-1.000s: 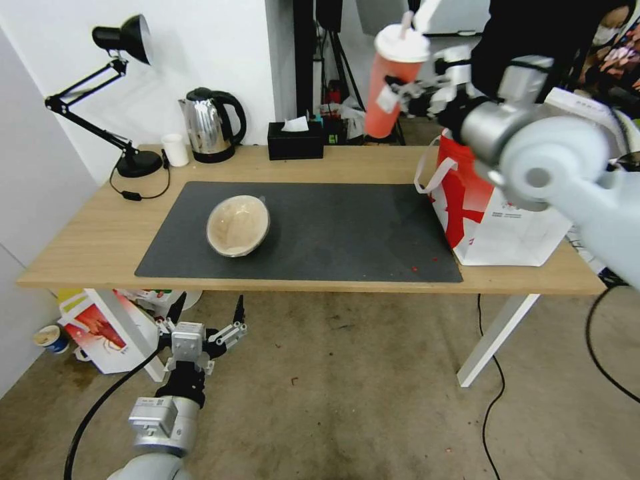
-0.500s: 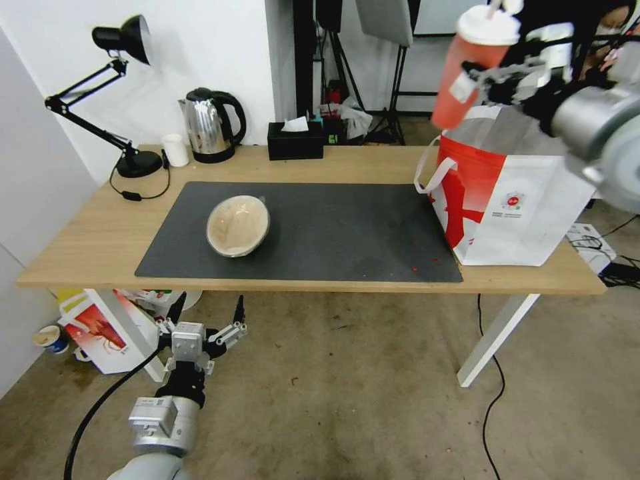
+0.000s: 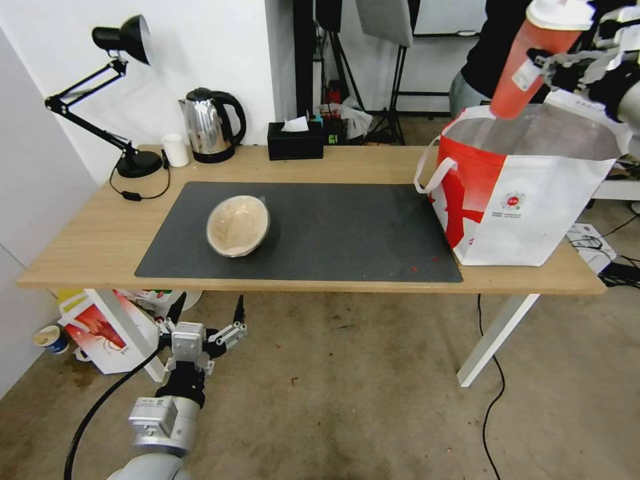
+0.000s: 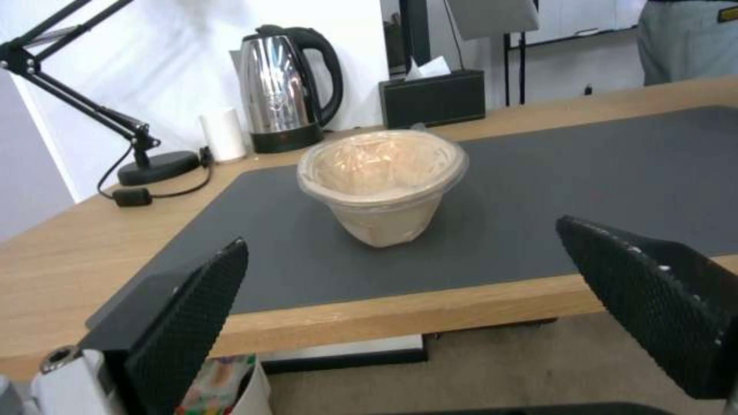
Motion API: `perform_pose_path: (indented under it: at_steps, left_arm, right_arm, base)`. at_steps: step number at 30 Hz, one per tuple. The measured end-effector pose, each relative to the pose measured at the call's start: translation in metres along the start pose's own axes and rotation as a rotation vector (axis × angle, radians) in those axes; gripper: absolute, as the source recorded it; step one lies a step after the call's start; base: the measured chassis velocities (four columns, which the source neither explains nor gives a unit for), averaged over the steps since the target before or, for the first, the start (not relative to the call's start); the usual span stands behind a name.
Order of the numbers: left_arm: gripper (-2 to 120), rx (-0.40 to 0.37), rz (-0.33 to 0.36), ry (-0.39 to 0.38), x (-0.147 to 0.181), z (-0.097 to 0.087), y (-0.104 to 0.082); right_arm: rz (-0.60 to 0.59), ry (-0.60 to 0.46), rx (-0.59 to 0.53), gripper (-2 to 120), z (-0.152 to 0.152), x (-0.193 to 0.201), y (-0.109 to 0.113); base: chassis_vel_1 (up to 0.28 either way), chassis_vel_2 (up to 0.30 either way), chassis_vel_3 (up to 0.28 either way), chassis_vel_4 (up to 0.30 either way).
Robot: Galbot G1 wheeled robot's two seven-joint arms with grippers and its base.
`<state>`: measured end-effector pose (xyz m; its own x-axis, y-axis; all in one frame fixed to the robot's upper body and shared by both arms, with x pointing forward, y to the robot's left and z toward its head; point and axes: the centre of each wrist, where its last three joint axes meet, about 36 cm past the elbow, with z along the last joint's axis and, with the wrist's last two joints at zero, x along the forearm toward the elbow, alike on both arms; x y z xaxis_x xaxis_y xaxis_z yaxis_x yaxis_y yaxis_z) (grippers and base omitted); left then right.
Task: Pick up the trash from the table and place it into the takeout bag.
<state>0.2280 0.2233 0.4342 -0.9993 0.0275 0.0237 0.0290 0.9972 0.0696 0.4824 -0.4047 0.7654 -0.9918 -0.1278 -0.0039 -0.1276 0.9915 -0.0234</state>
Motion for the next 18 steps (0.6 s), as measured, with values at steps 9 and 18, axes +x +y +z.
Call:
perform_pose_path:
  at_steps: [9, 18]
  left_arm:
    - [100, 0.0, 0.0, 0.0, 0.0, 0.0, 0.0]
    - [100, 0.0, 0.0, 0.0, 0.0, 0.0, 0.0]
  right_arm:
    - [0.077, 0.03, -0.004, 7, 0.018, -0.019, -0.031]
    - [0.139, 0.081, 0.022, 7, 0.049, -0.034, -0.049]
  base:
    - [0.0, 0.0, 0.0, 0.0]
    - [0.0, 0.0, 0.0, 0.0]
